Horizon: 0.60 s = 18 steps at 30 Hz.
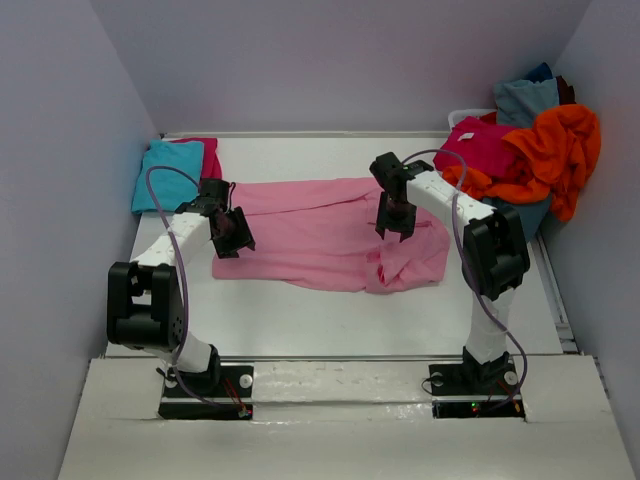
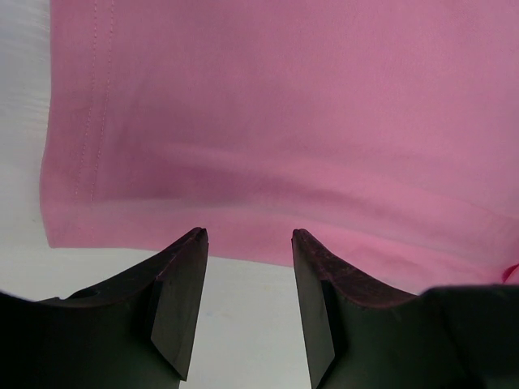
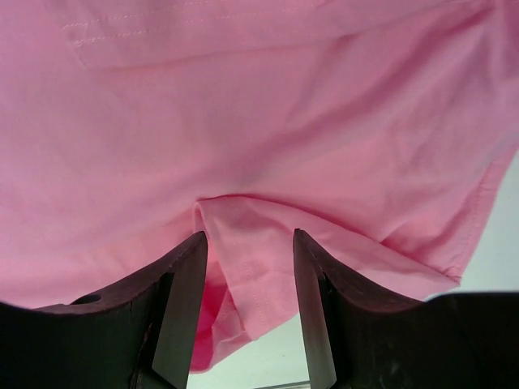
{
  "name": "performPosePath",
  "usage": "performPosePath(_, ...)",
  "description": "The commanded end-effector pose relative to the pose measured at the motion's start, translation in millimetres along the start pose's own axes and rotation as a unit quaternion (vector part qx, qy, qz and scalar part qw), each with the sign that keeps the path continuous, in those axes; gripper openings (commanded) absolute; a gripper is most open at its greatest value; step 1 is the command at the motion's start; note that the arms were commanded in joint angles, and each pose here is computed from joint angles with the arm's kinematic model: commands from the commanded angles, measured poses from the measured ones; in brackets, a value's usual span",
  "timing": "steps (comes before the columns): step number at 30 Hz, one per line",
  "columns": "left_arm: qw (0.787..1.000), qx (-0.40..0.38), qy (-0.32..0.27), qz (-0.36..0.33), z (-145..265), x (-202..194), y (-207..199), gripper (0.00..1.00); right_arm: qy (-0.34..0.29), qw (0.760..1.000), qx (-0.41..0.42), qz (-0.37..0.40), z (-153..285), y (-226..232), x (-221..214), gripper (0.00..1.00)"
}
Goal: Fold and stack the t-shirts
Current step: Smooth out the 1/3-folded T-shirt at the center of the board.
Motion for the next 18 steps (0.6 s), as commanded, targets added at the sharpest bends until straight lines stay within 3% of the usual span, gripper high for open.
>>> performPosePath(1, 1.000, -0.013, -0.016, -0.009, 5.2, 13.3, -7.4, 0.58, -0.043, 0.999, 0.000, 0.000, 40.4, -14.6, 20.7, 0.53)
performPosePath(18, 1.000, -0.017, -0.014, -0.013, 0.6, 19.9, -13.2, 0.57, 0.062, 0.997, 0.032, 0.039, 14.9, -22.5, -34.3, 0.49)
Point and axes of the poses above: each gripper's point midway between its finger pads, its own z axis back along the fingers, its own y axis along the line the jaws close on, x = y × z, the point moved 2 cm from there along z, back along the fingers, and after that the axes turned 9 degrees about -z, right-handed, at the moved point
